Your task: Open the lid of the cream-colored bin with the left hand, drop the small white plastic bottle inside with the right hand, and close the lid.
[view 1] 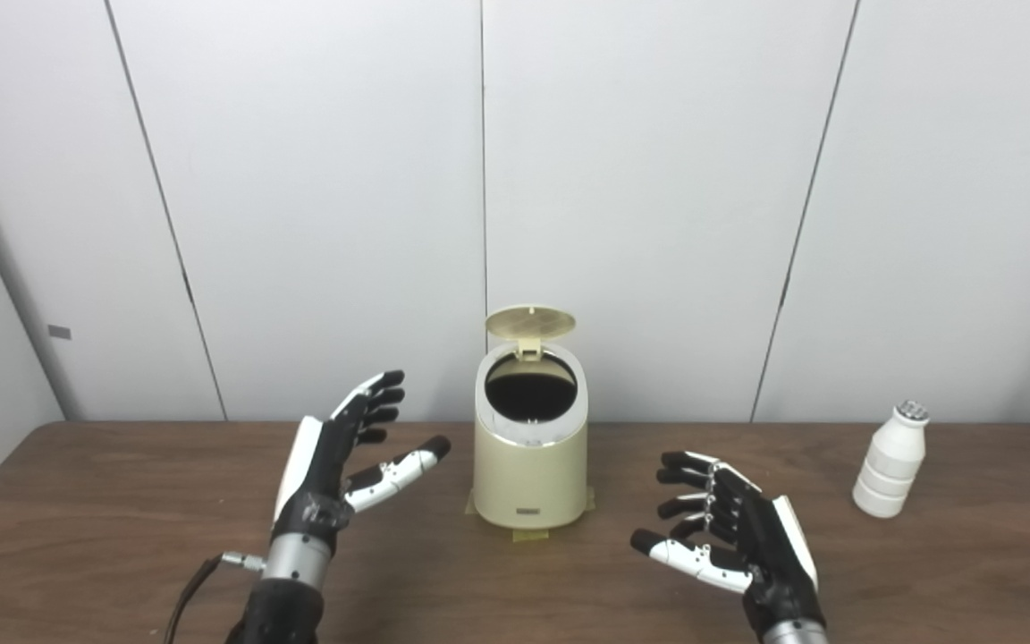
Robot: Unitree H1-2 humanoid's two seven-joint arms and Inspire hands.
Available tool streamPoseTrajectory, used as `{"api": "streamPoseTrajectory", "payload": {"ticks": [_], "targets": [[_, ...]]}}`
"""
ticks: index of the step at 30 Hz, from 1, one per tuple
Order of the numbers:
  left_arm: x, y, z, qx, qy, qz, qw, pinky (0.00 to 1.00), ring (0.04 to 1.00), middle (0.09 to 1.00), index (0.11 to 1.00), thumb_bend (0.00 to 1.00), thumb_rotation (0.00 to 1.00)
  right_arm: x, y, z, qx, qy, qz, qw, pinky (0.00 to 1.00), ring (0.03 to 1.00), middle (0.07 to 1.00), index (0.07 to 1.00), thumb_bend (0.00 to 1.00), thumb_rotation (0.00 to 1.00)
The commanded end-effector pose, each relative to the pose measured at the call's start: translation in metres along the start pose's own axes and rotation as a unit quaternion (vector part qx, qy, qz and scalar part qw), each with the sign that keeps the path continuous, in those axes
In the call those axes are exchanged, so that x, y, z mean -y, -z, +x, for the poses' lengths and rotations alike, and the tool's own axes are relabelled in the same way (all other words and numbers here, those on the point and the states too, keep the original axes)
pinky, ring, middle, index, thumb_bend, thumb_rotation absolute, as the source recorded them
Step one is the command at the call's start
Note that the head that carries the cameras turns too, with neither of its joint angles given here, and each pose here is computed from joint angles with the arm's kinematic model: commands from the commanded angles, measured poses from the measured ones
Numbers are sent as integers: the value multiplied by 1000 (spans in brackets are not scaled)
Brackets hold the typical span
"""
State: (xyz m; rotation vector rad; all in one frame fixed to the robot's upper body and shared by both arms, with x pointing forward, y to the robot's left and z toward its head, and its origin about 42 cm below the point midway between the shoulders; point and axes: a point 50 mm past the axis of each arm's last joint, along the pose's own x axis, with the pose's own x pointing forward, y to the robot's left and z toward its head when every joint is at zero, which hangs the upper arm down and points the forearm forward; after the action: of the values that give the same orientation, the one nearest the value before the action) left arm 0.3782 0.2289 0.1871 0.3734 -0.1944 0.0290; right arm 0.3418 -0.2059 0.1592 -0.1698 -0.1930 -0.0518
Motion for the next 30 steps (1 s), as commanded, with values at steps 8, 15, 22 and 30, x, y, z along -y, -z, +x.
{"api": "streamPoseTrajectory", "payload": {"ticks": [8,15,22,30], "targets": [[-9,3,-15,24,-25,-15,999,727,777,820,890,762,357,3,-17,11,41,6,2,999,422,568,694,697,652,197],[-5,17,-22,-4,-5,-28,1000,688,749,790,867,763,342,8,-16,11,43,9,3,999,407,547,690,699,665,187],[-11,31,-25,-16,-11,-44,999,672,738,768,823,689,247,32,-32,19,79,1,-9,997,472,566,733,753,746,158],[-28,40,-22,-19,-22,-38,999,707,747,777,829,637,177,79,-83,52,142,30,-94,985,576,620,723,742,796,143]]}}
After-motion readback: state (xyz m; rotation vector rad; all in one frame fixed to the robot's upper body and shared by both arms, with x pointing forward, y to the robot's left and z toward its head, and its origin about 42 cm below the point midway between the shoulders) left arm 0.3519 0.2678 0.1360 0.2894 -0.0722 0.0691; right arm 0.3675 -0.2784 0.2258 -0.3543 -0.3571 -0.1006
